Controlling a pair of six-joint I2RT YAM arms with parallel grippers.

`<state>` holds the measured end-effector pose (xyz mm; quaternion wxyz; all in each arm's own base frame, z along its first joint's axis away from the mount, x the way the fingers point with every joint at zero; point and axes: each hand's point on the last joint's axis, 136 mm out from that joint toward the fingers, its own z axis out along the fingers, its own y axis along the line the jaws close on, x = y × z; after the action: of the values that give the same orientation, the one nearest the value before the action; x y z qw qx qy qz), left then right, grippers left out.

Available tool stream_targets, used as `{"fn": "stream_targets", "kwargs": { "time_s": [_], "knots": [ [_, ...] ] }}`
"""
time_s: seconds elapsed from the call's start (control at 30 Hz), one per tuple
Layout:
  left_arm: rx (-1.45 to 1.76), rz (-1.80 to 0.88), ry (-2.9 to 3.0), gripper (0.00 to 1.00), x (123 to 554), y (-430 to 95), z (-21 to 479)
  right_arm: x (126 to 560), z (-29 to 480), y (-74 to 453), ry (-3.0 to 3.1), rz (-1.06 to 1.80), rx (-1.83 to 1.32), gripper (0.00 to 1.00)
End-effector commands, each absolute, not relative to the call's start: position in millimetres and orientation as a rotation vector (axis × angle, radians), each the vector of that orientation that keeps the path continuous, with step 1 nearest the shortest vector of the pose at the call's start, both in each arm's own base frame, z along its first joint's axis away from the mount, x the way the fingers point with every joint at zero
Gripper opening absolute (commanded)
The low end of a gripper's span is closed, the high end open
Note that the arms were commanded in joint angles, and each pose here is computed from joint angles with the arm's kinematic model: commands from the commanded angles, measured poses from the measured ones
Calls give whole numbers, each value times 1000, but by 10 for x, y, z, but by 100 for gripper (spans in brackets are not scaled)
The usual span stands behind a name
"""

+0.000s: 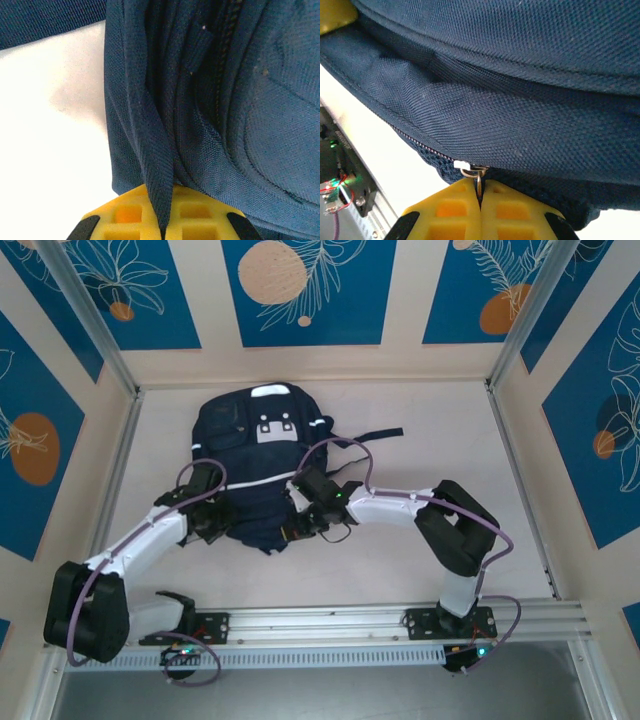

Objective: Pack the student bag
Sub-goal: Zip the student bag at the center of the table.

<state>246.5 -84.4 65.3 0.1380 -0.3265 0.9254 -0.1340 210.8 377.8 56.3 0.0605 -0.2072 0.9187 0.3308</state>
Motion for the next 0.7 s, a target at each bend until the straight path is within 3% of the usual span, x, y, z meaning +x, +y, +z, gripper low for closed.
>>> {"fn": "stream_targets", "kwargs": {
  "time_s": [0.0, 0.03, 0.17, 0.23, 0.47, 0.67],
  "knots": [
    [-887, -180, 2618, 0, 2546, -535, 872, 1945, 250, 3686, 2913, 954, -628, 0],
    [-883, -193, 2606, 0, 2565, -536, 909, 1924, 229, 3735, 2919, 959, -643, 0],
    [-893, -316, 2587, 34, 2560, -653, 987, 1912, 106, 3886, 2961, 934, -665, 0],
    [-923, -381, 2581, 42, 2513, -713, 998, 1923, 56, 3954, 2978, 941, -643, 0],
    [-950, -460, 2623, 53, 2287, -940, 948, 1927, -7, 4179, 2986, 1020, -621, 0],
    [-990, -489, 2617, 56, 2211, -995, 873, 1919, -7, 4183, 2984, 1008, -618, 0]
  ]
}}
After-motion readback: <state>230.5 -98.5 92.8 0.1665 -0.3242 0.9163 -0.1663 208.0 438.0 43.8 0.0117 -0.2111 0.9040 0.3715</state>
